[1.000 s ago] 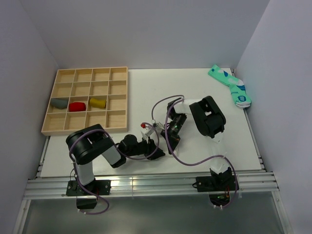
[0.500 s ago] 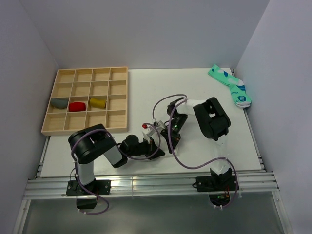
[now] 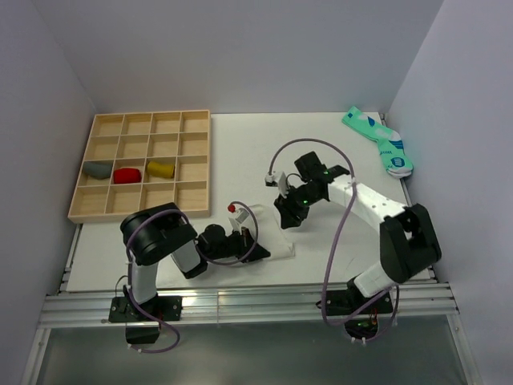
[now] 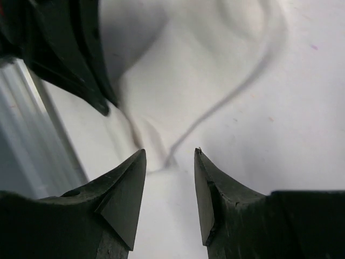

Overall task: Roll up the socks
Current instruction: Roll the sock at the center of the board.

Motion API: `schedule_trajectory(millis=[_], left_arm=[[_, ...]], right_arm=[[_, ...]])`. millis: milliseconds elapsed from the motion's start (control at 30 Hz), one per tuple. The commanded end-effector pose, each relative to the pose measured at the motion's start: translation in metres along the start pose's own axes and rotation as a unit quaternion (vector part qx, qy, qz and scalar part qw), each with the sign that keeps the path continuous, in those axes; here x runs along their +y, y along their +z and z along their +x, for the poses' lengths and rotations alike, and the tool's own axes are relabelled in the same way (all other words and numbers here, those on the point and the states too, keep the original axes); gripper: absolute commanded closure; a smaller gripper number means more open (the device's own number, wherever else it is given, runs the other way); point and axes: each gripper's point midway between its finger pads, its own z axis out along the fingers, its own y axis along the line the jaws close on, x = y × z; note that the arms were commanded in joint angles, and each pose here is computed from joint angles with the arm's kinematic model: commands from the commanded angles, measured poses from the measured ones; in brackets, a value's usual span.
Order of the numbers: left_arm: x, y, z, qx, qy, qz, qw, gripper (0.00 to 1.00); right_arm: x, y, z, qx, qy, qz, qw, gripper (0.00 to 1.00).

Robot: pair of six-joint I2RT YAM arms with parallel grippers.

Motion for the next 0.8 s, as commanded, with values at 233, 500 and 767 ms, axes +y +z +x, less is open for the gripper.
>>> schedule_trajectory(millis=[233, 500, 767], left_arm=[[0.029, -0.006, 0.026, 0.136, -0.157, -0.115, 0.971, 1.0], [0.039, -0.015, 0.032, 0.171, -0.25, -0.127, 0.945, 1.0], [0.041, -0.016, 0.038, 0.198, -0.275, -0.135, 0.931, 1.0]], right_arm=[[-0.019, -0.021, 0.02, -0.049, -0.125, 0.145, 0.98, 0.52], [0.027, -0.008, 0.038, -0.071, -0.255, 0.098, 0.959, 0.53], [0.058, 0.019, 0.052, -0.054, -0.315, 0.049, 0.946, 0.53]])
